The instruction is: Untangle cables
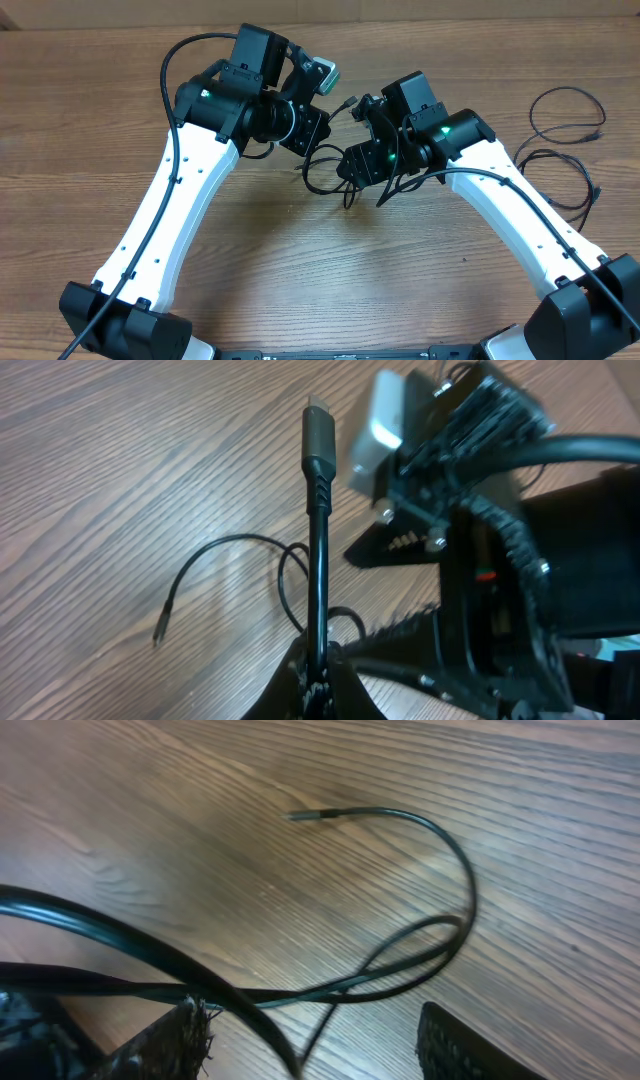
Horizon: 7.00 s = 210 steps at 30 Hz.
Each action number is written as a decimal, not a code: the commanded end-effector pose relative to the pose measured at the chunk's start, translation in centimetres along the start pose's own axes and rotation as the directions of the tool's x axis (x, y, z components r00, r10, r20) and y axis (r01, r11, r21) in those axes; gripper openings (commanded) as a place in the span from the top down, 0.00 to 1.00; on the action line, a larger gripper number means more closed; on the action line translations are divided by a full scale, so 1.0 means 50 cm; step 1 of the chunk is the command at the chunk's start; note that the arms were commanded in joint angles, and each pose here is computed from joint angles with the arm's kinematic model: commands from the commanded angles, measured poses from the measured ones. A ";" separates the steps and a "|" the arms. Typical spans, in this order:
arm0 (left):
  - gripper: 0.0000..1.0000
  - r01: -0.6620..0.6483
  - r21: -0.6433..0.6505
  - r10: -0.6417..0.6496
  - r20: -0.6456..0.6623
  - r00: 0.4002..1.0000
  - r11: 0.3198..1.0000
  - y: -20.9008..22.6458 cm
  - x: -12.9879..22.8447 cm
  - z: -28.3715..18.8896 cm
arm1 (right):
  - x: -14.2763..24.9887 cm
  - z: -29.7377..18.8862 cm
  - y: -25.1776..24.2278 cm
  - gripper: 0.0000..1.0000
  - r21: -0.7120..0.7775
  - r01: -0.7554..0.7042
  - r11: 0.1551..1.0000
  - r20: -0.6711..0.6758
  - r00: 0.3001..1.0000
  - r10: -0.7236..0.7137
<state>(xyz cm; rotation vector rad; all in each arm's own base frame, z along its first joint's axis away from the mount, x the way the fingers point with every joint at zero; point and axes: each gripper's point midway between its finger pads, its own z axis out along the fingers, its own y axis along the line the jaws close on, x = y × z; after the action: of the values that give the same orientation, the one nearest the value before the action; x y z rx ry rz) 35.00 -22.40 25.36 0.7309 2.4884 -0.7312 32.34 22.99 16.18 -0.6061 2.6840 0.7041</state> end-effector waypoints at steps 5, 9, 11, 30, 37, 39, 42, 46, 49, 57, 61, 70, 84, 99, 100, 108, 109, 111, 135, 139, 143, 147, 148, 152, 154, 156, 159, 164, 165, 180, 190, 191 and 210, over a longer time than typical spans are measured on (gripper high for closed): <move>0.96 -0.016 0.085 0.009 0.087 0.996 0.996 -0.051 -0.041 -0.040 | -0.009 -0.001 0.025 0.68 -0.074 0.011 0.997 0.019 1.000 -0.010; 0.96 -0.017 0.070 0.008 0.123 0.992 0.997 -0.043 -0.055 -0.065 | -0.011 -0.001 0.019 0.96 -0.058 0.009 0.998 0.023 1.000 -0.008; 0.96 -0.009 0.060 0.000 0.138 0.990 0.998 -0.033 -0.058 -0.078 | -0.012 0.000 0.010 0.96 -0.031 0.008 0.999 0.025 1.000 -0.007; 0.96 -0.075 0.094 0.088 -0.148 0.985 0.993 -0.066 0.081 -0.043 | -0.171 -0.098 -0.029 0.96 0.084 -0.161 0.983 0.318 0.940 0.126; 0.96 -0.061 -0.046 0.051 -0.191 0.980 0.997 -0.009 0.098 -0.025 | -0.170 -0.123 0.000 0.96 0.038 -0.137 0.990 0.313 0.942 0.119; 0.96 -0.042 -0.102 0.022 -0.186 0.982 0.994 0.011 0.095 -0.021 | -0.170 -0.135 0.006 0.96 0.036 -0.132 0.991 0.325 0.939 0.114; 0.96 -0.006 -0.143 -0.017 -0.159 0.987 0.990 0.024 0.084 -0.017 | -0.167 -0.154 0.014 0.96 0.032 -0.127 0.991 0.337 0.935 0.109; 0.96 0.012 -0.147 -0.030 -0.119 0.992 0.989 0.028 0.063 -0.008 | -0.155 -0.170 0.045 0.96 -0.025 -0.095 0.995 0.324 0.941 0.098; 0.96 0.037 -0.149 -0.053 -0.103 0.993 0.988 0.033 0.054 0.001 | -0.146 -0.179 0.081 0.96 -0.105 -0.042 0.994 0.306 0.949 0.072; 0.96 0.046 -0.070 -0.051 -0.082 0.995 0.997 0.009 0.040 0.012 | -0.138 -0.186 0.120 0.96 -0.199 -0.005 0.980 0.287 0.956 0.063; 0.96 0.075 -0.065 -0.075 0.004 0.997 0.995 0.010 -0.003 0.016 | -0.116 -0.186 0.166 0.96 -0.305 0.022 0.952 0.235 0.971 0.053; 0.61 0.052 -0.067 -0.043 0.131 0.990 0.996 0.013 -0.068 0.012 | -0.070 -0.169 0.166 0.96 -0.288 -0.034 0.957 0.136 0.988 0.076; 0.67 0.076 -0.075 -0.070 0.080 0.994 0.994 0.019 -0.041 0.012 | -0.040 -0.159 0.141 0.96 -0.218 -0.024 0.976 0.092 0.995 0.045; 0.96 0.293 -0.288 -0.280 0.089 0.956 0.912 0.134 -0.001 -0.022 | -0.037 -0.159 0.144 0.96 -0.218 0.033 0.975 0.099 0.995 -0.011; 0.96 0.304 -0.291 -0.292 0.083 0.953 0.907 0.135 0.005 -0.023 | -0.043 -0.162 0.155 0.96 -0.245 0.063 0.967 0.116 0.993 -0.035; 0.80 0.321 -0.251 -0.330 0.007 0.944 0.913 0.119 0.040 -0.021 | -0.111 -0.224 0.252 0.96 -0.412 0.348 0.842 0.345 0.915 -0.210; 0.79 0.317 -0.243 -0.327 0.001 0.945 0.917 0.115 0.041 -0.021 | -0.114 -0.227 0.253 0.96 -0.409 0.355 0.841 0.353 0.911 -0.213; 0.75 0.310 -0.223 -0.322 -0.017 0.947 0.924 0.107 0.046 -0.019 | -0.126 -0.229 0.249 0.96 -0.383 0.361 0.850 0.372 0.903 -0.216; 0.62 0.203 -0.109 -0.192 0.098 0.976 0.973 0.088 -0.037 -0.005 | -0.095 -0.267 0.310 0.96 -0.568 0.381 0.730 0.352 0.914 -0.202; 0.65 0.176 -0.088 -0.168 0.094 0.981 0.980 0.080 -0.038 -0.005 | -0.101 -0.262 0.300 0.96 -0.543 0.374 0.752 0.355 0.914 -0.199; 0.68 0.066 0.007 -0.066 0.102 0.993 0.998 0.048 -0.043 -0.019 | -0.107 -0.255 0.288 0.96 -0.511 0.366 0.778 0.357 0.913 -0.196; 0.67 0.114 -0.006 -0.112 0.133 0.985 0.993 0.079 -0.036 -0.071 | -0.120 -0.242 0.264 0.96 -0.440 0.349 0.827 0.363 0.912 -0.192; 0.67 0.126 -0.001 -0.124 0.136 0.983 0.992 0.082 -0.034 -0.079 | -0.122 -0.240 0.261 0.96 -0.430 0.347 0.833 0.364 0.912 -0.192; 0.61 0.201 0.180 -0.228 0.142 0.963 0.963 0.070 -0.024 -0.128 | -0.129 -0.236 0.251 0.96 -0.398 0.343 0.851 0.372 0.908 -0.193; 0.56 0.241 0.288 -0.287 0.129 0.949 0.927 0.061 -0.018 -0.150 | -0.133 -0.238 0.252 0.96 -0.396 0.350 0.849 0.380 0.904 -0.196; 0.55 0.258 0.373 -0.322 0.120 0.939 0.891 0.052 -0.019 -0.164 | -0.136 -0.241 0.256 0.96 -0.409 0.341 0.846 0.382 0.906 -0.180; 0.49 0.246 0.397 -0.317 0.123 0.940 0.884 0.060 -0.019 -0.164 | -0.138 -0.253 0.275 0.96 -0.450 0.368 0.814 0.400 0.898 -0.185; 0.45 0.137 0.422 -0.218 0.149 0.965 0.896 0.054 -0.020 -0.149 | -0.145 -0.262 0.283 0.96 -0.464 0.378 0.801 0.417 0.891 -0.179; 0.44 0.125 0.422 -0.206 0.153 0.966 0.898 0.055 -0.020 -0.147 | -0.145 -0.262 0.283 0.96 -0.464 0.379 0.801 0.417 0.891 -0.180; 0.42 -0.165 0.339 0.093 0.220 0.971 0.926 0.054 0.004 -0.134 | -0.141 -0.297 0.325 0.96 -0.564 0.425 0.708 0.441 0.880 -0.178; 0.91 -0.175 0.334 0.100 0.230 0.968 0.926 0.056 -0.001 -0.134 | -0.139 -0.300 0.329 0.96 -0.581 0.413 0.701 0.430 0.887 -0.166; 0.93 -0.174 0.333 0.099 0.230 0.968 0.927 0.056 -0.001 -0.134 | -0.140 -0.299 0.327 0.96 -0.578 0.412 0.705 0.430 0.887 -0.166; 0.96 0.020 0.220 -0.096 0.341 0.935 0.975 0.030 -0.064 -0.273 | -0.110 -0.190 0.009 0.53 0.150 -0.183 0.972 0.291 0.947 0.133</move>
<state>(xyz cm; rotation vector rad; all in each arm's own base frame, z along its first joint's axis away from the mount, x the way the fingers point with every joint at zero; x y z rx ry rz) 36.44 -14.03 33.14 0.5997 2.1846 -1.0449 35.33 20.43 24.41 -0.2487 2.5582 0.5341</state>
